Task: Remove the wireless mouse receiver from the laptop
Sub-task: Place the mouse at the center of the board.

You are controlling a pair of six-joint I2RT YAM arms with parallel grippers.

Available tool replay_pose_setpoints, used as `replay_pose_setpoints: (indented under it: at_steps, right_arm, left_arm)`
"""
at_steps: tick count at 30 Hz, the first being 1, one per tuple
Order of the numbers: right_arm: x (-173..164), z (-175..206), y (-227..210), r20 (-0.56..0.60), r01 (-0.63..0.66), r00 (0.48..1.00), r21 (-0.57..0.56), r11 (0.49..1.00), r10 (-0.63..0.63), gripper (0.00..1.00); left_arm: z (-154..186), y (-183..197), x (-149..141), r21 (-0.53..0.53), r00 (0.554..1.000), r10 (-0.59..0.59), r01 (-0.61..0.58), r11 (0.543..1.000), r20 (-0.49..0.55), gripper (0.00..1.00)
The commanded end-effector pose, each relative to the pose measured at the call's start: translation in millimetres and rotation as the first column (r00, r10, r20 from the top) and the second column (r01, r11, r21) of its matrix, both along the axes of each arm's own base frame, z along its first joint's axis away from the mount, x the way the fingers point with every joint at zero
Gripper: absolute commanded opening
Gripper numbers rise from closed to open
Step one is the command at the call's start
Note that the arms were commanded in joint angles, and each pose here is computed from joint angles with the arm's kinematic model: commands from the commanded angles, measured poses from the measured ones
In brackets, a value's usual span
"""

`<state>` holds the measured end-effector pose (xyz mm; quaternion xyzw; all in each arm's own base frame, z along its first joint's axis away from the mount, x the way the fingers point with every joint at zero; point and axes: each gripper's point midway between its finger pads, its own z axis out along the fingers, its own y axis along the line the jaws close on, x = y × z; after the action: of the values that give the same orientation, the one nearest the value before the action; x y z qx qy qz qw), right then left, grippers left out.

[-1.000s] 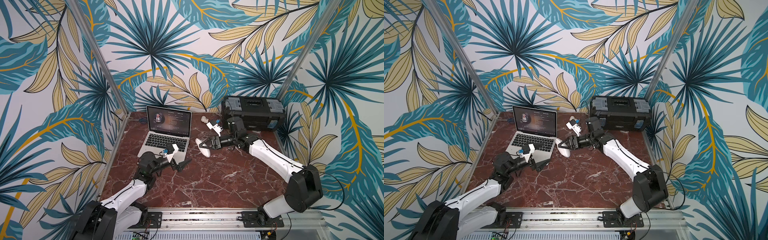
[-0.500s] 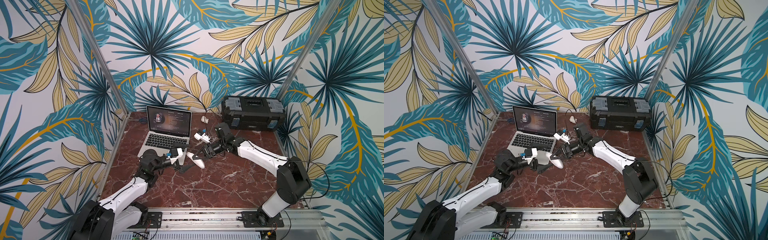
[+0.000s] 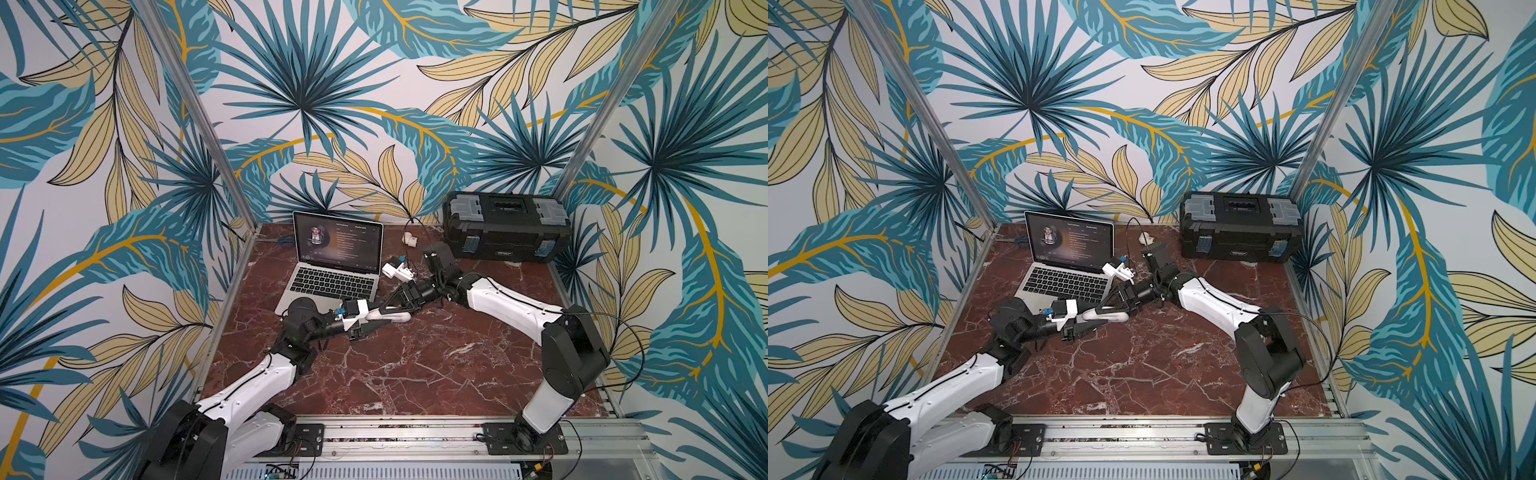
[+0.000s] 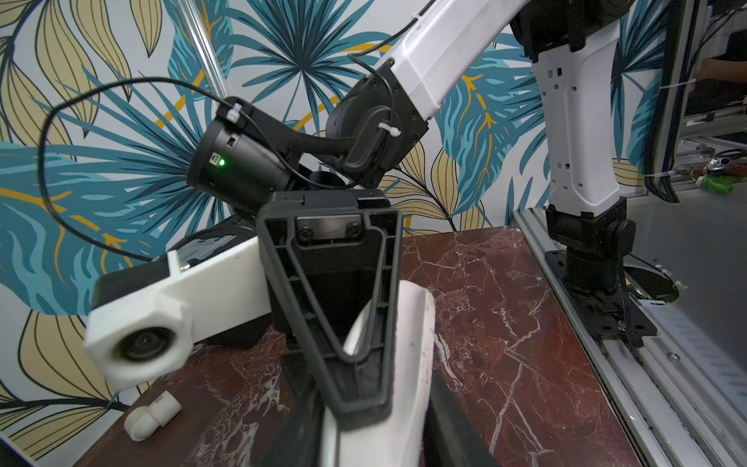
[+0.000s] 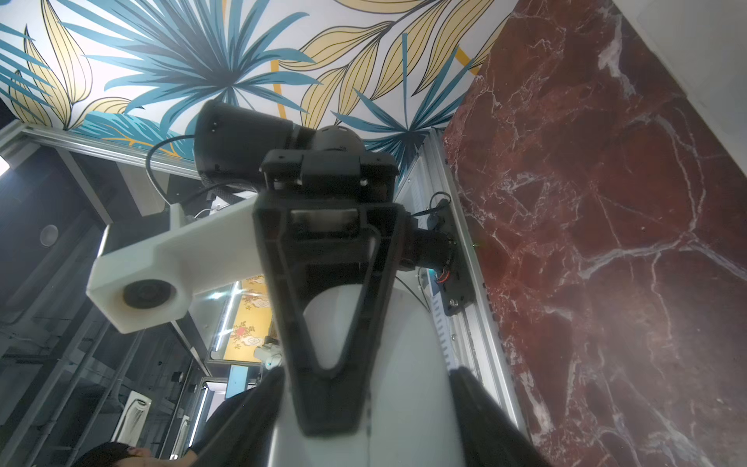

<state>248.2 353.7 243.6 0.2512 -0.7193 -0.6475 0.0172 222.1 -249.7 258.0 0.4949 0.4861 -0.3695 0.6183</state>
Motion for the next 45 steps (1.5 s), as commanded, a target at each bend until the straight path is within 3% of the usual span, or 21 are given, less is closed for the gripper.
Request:
replay_pose_setpoints:
  at_steps: [1, 4, 6, 10, 12, 15, 18, 20, 23, 25, 28, 32, 34, 40, 45]
  right_arm:
    - [26.3, 9.6, 5.0, 0.067, 0.085, 0.994, 0.010, 0.996, -0.085, 0.48]
    - [35.7, 12.6, 0.7, 0.074, 0.123, 0.990, 0.002, 0.992, -0.123, 0.56]
    - [42.6, 15.9, -4.1, 0.089, 0.154, 0.984, 0.000, 0.988, -0.154, 0.69]
    - [55.2, 15.0, -24.6, 0.238, 0.225, 0.949, -0.053, 0.973, -0.207, 0.79]
    - [69.6, 7.7, -43.6, 0.342, 0.296, 0.909, -0.121, 0.947, -0.240, 0.82]
    - [99.6, -11.1, -76.9, 0.550, 0.433, 0.797, -0.231, 0.871, -0.251, 0.83]
    - [126.3, -37.6, -98.9, 0.734, 0.513, 0.666, -0.317, 0.798, -0.136, 0.85]
    - [142.3, -58.3, -105.8, 0.796, 0.525, 0.605, -0.370, 0.767, -0.030, 0.84]
    - [159.7, -92.6, -108.0, 0.840, 0.508, 0.518, -0.455, 0.732, 0.162, 0.81]
    - [166.7, -107.0, -101.3, 0.851, 0.484, 0.458, -0.480, 0.731, 0.256, 0.80]
    - [171.6, -121.6, -80.0, 0.859, 0.424, 0.415, -0.475, 0.771, 0.301, 0.78]
    - [175.7, -144.5, -60.1, 0.848, 0.354, 0.399, -0.493, 0.795, 0.349, 0.75]
    - [178.8, -153.3, -50.6, 0.837, 0.334, 0.397, -0.513, 0.790, 0.376, 0.74]
    - [189.3, -181.9, -31.9, 0.801, 0.291, 0.435, -0.557, 0.778, 0.411, 0.69]
    - [197.7, -209.3, -27.7, 0.728, 0.240, 0.490, -0.642, 0.729, 0.480, 0.67]
  left_arm:
    - [18.1, -1.3, 1.6, -0.013, 1.000, 0.012, -0.012, 1.000, 0.000, 0.21]
    - [16.8, 0.7, 2.1, -0.011, 0.998, 0.028, -0.029, 1.000, -0.048, 0.00]
    - [13.5, 2.4, 2.4, -0.005, 0.994, 0.042, -0.043, 0.999, -0.102, 0.00]
    - [4.9, 5.7, -2.3, 0.005, 0.963, 0.052, -0.052, 0.999, -0.264, 0.00]
    - [-0.7, 10.5, 0.5, 0.003, 0.922, 0.091, -0.097, 0.995, -0.376, 0.00]
    - [-11.1, 16.3, -4.2, -0.013, 0.834, 0.093, -0.118, 0.993, -0.544, 0.00]
    - [-22.0, 20.2, -12.0, -0.039, 0.700, 0.067, -0.134, 0.990, -0.711, 0.00]
    - [-39.3, 24.5, -13.2, -0.016, 0.568, 0.089, -0.176, 0.984, -0.818, 0.00]
    - [-81.9, 30.6, -23.1, 0.075, 0.320, 0.136, -0.196, 0.978, -0.938, 0.00]
    - [-109.8, 34.5, -30.8, 0.126, 0.165, 0.161, -0.207, 0.970, -0.973, 0.00]
    - [-145.2, 39.3, -41.1, 0.178, -0.011, 0.180, -0.216, 0.960, -0.984, 0.00]
    - [-169.0, 40.9, -50.6, 0.230, -0.102, 0.214, -0.185, 0.956, -0.972, 0.00]
    - [-181.1, 45.7, -52.6, 0.284, -0.126, 0.264, -0.183, 0.941, -0.956, 0.00]
    - [-204.4, 50.9, -51.3, 0.371, -0.155, 0.348, -0.163, 0.914, -0.925, 0.00]
    - [-218.4, 52.6, -43.3, 0.423, -0.161, 0.400, -0.155, 0.893, -0.902, 0.00]
